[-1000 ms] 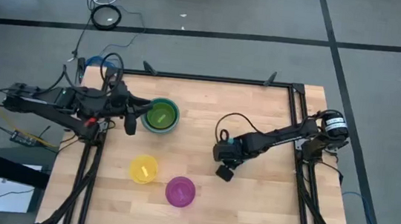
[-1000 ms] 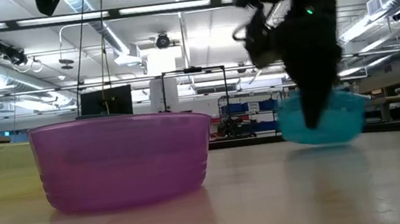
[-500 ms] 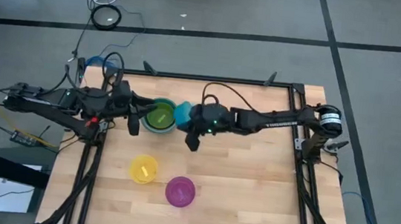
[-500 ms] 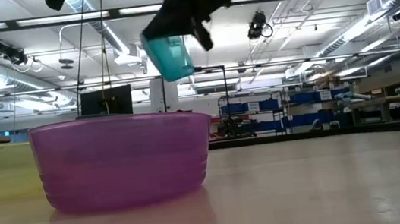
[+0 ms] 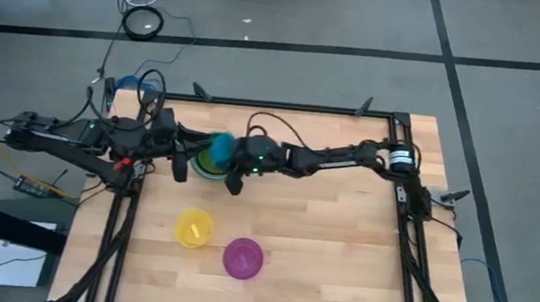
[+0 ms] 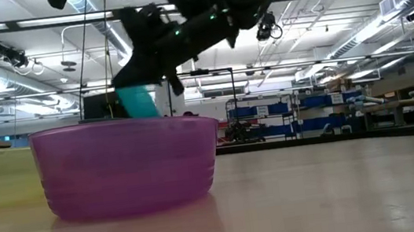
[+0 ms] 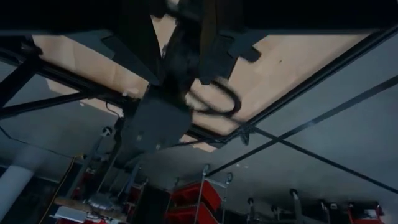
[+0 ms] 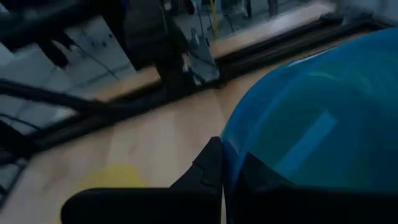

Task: Nest bowls inside each other
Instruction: Stack the light blue bowl on top of the light green bowl, then stack the purple bowl on top of the blue bowl

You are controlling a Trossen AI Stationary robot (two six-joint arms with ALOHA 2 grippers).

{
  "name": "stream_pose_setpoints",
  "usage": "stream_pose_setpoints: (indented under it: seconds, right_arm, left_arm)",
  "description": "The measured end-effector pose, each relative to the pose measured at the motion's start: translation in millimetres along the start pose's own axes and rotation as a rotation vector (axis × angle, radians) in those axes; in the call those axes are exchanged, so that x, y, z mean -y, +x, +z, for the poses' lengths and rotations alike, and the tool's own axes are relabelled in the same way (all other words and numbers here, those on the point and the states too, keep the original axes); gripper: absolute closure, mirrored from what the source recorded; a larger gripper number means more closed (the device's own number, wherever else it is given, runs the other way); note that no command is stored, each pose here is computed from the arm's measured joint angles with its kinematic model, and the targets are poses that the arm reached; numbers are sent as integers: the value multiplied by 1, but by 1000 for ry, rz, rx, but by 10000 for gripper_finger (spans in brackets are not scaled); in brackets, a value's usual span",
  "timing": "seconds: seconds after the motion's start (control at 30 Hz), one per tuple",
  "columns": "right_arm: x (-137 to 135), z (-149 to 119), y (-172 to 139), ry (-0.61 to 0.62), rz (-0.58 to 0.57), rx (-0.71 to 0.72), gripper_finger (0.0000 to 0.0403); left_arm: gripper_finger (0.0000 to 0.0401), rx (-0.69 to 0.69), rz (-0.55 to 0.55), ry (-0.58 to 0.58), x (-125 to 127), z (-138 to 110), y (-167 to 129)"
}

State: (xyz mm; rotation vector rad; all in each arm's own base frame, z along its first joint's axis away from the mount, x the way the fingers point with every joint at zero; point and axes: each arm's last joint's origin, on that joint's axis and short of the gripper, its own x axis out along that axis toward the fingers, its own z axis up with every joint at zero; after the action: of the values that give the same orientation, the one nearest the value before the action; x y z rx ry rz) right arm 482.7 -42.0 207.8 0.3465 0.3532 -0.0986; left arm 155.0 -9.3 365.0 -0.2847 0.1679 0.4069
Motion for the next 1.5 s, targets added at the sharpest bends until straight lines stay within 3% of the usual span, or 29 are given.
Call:
stream_pose_setpoints:
  seconds: [0.2, 0.33, 0.63, 0.8, 0.97, 1.17, 1.4, 1.5]
  right_arm:
    - [1, -3, 27, -41, -40, -126, 400]
    - [-3, -4, 36, -79, -78, -209, 373]
    - [-21, 14, 9, -214, -355, -388, 271]
    - [-30, 26, -10, -248, -402, -450, 244]
    - [-55, 30, -42, -285, -387, -540, 239]
    - [-91, 11, -77, -296, -362, -655, 240]
    - [-121, -27, -99, -182, -290, -734, 241]
    - [-128, -40, -98, -106, -194, -737, 241]
  left_arm:
    - [284, -9, 4, -17, 0, -1, 0]
    - [284, -7, 3, -22, 0, -1, 0]
    - [284, -24, 10, -32, -1, -3, 0]
    - [284, -23, 10, -36, -1, -2, 0]
    - [284, -40, -3, -45, -1, -4, 0]
    - [284, -175, -14, -59, -4, -16, -1]
    - [284, -427, -60, -73, -1, -38, -7]
    - [284, -488, -87, -81, 5, -45, -10]
